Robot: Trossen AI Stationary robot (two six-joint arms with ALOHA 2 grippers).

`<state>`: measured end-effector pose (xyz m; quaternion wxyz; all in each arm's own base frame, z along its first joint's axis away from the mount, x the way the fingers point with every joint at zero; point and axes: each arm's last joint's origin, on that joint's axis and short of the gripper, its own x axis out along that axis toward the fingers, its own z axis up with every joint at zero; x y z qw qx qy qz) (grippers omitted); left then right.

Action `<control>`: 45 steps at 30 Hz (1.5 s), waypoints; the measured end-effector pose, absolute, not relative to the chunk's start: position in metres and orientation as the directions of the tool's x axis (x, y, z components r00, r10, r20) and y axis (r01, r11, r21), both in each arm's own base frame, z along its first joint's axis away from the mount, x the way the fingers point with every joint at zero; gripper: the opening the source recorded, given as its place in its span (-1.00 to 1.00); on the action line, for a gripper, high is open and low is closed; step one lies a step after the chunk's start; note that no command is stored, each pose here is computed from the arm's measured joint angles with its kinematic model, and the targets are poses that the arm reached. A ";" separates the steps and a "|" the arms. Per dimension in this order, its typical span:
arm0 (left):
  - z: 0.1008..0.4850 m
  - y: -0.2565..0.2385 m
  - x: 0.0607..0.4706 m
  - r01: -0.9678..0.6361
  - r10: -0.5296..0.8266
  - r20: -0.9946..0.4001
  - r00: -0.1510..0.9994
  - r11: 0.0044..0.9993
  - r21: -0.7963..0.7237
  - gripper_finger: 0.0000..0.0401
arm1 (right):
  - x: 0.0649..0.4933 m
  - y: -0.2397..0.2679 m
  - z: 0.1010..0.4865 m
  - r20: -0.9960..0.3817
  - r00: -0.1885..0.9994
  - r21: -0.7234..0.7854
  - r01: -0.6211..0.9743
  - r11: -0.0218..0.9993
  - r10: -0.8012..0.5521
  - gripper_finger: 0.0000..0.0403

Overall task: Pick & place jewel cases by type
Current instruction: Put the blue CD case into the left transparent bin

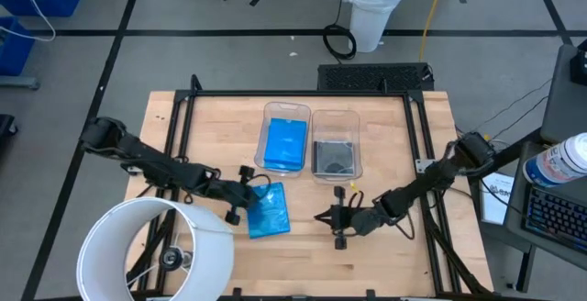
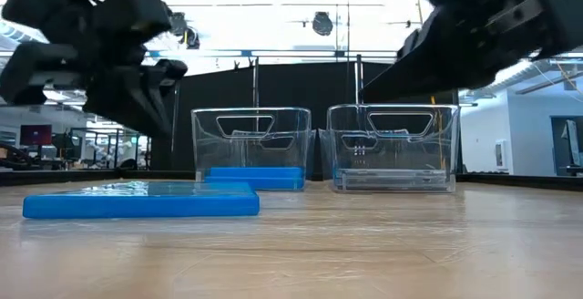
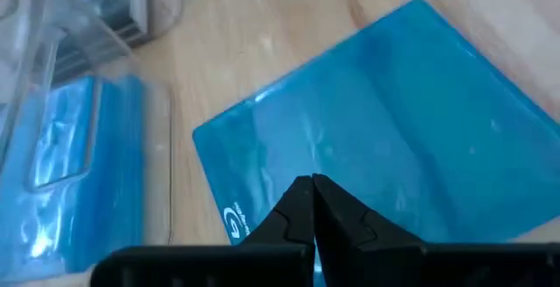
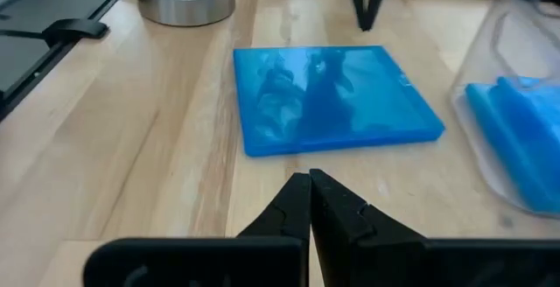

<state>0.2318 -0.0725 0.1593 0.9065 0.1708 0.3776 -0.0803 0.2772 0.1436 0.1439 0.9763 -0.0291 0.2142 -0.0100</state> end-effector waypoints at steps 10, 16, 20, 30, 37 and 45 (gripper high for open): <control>0.136 -0.078 0.208 0.159 0.062 -0.764 0.642 0.964 0.212 -0.97 | 0.300 0.125 0.118 -0.422 0.906 0.009 -0.048 0.999 0.047 -1.00; 0.132 -0.086 0.197 0.075 0.109 -0.793 0.599 0.979 0.191 -0.98 | 0.303 0.117 0.113 -0.442 0.897 0.048 0.001 0.999 0.020 -1.00; 0.131 -0.090 0.193 0.037 0.121 -0.798 0.590 0.984 0.176 -0.96 | 0.304 0.115 0.113 -0.449 0.892 0.072 -0.017 0.997 0.047 -1.00; 0.132 -0.092 0.193 0.007 0.121 -0.793 0.598 0.988 0.156 -0.94 | 0.329 0.114 0.092 -0.497 0.865 0.109 -0.011 0.994 0.064 -1.00; 0.131 -0.092 0.193 -0.023 0.109 -0.801 0.588 0.993 0.118 -0.97 | 0.337 0.102 0.089 -0.518 0.856 0.139 0.077 0.987 0.006 -1.00; 0.121 -0.094 0.195 -0.022 0.093 -0.826 0.556 0.995 0.097 -0.97 | 0.338 0.099 0.090 -0.516 0.857 0.143 0.085 0.986 0.001 -1.00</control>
